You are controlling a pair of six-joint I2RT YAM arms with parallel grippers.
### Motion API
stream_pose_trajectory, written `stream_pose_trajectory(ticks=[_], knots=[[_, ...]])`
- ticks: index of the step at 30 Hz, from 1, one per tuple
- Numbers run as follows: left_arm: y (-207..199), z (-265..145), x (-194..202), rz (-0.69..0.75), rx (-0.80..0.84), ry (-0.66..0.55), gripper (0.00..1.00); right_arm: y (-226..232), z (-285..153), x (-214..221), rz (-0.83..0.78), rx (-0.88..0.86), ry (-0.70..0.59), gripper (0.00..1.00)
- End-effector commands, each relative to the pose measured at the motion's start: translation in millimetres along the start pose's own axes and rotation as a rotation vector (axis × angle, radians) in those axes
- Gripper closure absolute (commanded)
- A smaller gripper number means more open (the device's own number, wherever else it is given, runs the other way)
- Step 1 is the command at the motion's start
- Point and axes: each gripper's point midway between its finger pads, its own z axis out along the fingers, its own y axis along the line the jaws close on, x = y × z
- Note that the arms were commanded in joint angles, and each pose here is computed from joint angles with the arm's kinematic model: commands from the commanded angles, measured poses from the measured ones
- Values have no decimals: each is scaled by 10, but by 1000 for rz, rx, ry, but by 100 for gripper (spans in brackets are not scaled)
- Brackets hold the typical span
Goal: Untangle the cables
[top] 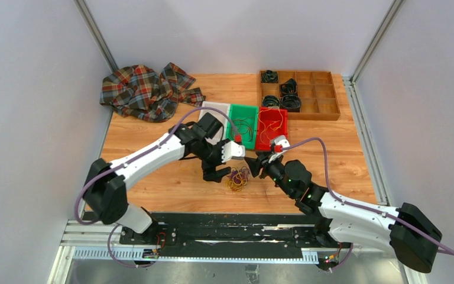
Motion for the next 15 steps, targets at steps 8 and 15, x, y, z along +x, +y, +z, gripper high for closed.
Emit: stream_pose_trajectory(ticks=[8, 15], knots=[[224, 302, -84, 80, 60, 81, 50, -198, -111, 28, -3, 66, 17, 53], [136, 298, 3, 86, 92, 99, 81, -176, -103, -21, -4, 50, 11, 51]])
